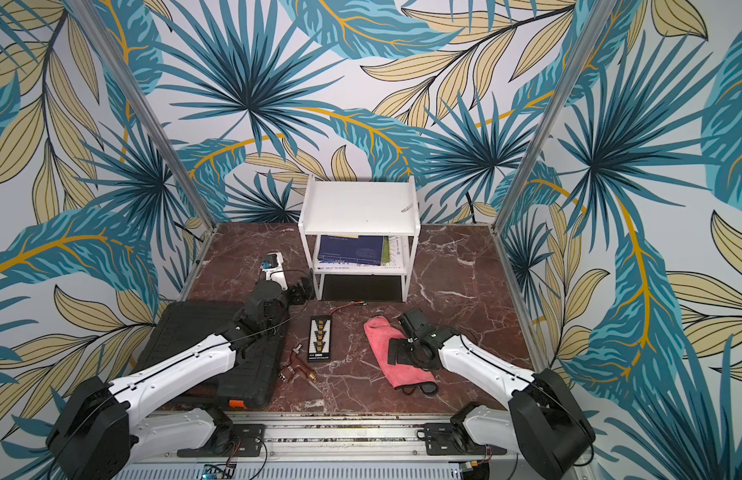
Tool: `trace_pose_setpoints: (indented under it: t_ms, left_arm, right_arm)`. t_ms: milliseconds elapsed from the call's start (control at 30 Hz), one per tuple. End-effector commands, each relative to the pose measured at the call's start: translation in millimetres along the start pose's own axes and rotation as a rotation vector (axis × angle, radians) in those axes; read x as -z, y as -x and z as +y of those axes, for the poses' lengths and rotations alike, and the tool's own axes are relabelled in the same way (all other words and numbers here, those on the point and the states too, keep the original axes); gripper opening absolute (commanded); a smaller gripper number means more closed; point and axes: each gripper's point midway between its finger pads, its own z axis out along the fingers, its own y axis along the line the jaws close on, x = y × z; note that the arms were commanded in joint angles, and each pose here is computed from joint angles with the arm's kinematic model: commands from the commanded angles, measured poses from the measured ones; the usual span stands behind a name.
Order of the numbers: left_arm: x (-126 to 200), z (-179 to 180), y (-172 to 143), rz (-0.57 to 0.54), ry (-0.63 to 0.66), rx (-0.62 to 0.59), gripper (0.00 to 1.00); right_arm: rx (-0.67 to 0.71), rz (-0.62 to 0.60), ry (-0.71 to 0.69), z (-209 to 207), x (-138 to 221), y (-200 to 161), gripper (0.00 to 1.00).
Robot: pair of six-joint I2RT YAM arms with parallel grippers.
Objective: Wipe the bookshelf clean with a cloth
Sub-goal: Pick up the cleaning item at the center of the board, then wipe the dust from the shelf.
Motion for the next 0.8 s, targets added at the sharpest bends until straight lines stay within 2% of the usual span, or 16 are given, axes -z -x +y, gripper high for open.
trace_pose_setpoints:
  t_ms: [0,67,133,167,233,267,367,467,567,700,767]
  left_arm:
    - [2,-4,13,-0.033,-0.051,0.072,1.00]
    - [0,-7,15,-0.018,-0.091,0.104,1.00]
    - [0,-8,17,-0.011,-0.113,0.118,1.00]
    - [0,-10,19,-0.011,-0.130,0.114,1.00]
    - [2,-17,24,-0.011,-0.167,0.086,1.00]
    - [2,-20,24,0.001,-0.172,0.076,1.00]
    - [1,-29,28,0.031,-0.196,0.032,0.99]
    - [2,-37,39,0.013,-0.225,0.017,0.97]
    - [2,-34,52,-0.009,-0.190,0.020,0.93]
    - [4,-20,62,-0.026,-0.130,0.068,0.89]
    - [7,-14,64,-0.025,-0.118,0.093,0.89]
  right_arm:
    - [0.065,-0.057,-0.013,11,-6,16,0.98]
    - [0.086,-0.061,-0.018,13,-14,16,0.91]
    - [0.120,-0.072,-0.032,12,-19,16,0.72]
    - [0.141,-0.097,-0.027,13,-20,20,0.59]
    - [0.227,-0.182,0.023,27,-12,36,0.35]
    - [0.274,-0.228,0.061,39,-4,46,0.26]
    - [0.500,-0.425,0.172,87,32,81,0.08]
    - [0.795,-0.657,0.241,145,68,104,0.03]
    - [1.040,-0.927,0.221,198,98,125,0.01]
    - [1.327,-1.095,0.138,263,107,140,0.00]
    - [1.400,-1.147,0.112,283,103,145,0.00]
